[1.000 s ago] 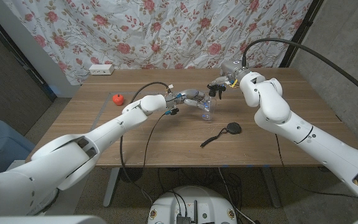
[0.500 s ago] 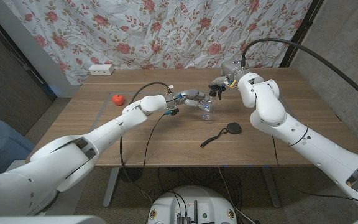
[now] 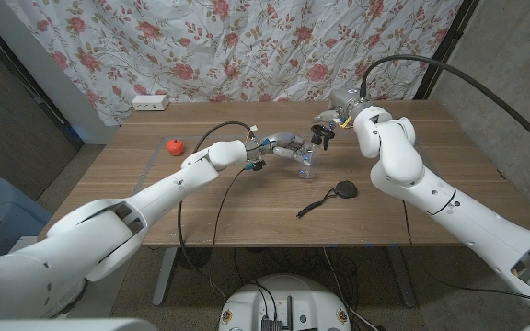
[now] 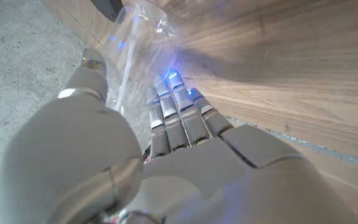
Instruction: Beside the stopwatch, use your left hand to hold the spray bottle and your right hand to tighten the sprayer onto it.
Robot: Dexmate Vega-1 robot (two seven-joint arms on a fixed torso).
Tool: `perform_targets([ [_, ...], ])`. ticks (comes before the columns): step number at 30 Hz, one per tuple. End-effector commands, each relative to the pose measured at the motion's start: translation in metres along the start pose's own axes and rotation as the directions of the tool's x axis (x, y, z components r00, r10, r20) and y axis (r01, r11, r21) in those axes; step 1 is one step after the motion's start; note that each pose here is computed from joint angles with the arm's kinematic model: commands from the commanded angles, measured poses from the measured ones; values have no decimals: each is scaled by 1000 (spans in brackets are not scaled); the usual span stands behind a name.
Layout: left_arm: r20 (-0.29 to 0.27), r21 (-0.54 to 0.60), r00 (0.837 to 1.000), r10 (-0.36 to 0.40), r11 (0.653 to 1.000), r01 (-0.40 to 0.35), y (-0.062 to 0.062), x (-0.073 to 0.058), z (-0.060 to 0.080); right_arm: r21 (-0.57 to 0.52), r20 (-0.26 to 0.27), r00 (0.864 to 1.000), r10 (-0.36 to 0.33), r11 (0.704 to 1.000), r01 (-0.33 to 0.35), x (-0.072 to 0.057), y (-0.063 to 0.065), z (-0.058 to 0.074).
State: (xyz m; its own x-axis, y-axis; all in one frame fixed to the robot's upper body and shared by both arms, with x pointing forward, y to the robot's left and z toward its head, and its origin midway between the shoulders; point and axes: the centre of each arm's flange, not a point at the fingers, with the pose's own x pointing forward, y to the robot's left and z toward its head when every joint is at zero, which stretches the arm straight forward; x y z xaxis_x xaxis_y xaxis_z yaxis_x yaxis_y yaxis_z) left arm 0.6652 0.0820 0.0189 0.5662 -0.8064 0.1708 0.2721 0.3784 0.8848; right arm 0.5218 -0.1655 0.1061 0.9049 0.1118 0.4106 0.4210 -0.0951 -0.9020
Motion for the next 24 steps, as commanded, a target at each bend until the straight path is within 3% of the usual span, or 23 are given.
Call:
perform_targets([
  [1, 9, -2, 1000, -10, 1000, 10, 1, 3, -2, -28, 25, 1000, 11, 1000, -11, -2, -4, -5],
  [12, 37, -4, 999, -9, 1000, 9, 4, 5, -3, -49, 50, 998, -27, 998, 30, -6, -11, -15],
  [17, 43, -15, 999, -30, 999, 31, 6, 6, -4, -8, 65, 998, -8, 1000, 8, -5, -14, -25],
  [24, 52, -8, 998, -38, 999, 38, 9, 4, -4, -6, 84, 996, -33, 999, 34, -8, -19, -38],
])
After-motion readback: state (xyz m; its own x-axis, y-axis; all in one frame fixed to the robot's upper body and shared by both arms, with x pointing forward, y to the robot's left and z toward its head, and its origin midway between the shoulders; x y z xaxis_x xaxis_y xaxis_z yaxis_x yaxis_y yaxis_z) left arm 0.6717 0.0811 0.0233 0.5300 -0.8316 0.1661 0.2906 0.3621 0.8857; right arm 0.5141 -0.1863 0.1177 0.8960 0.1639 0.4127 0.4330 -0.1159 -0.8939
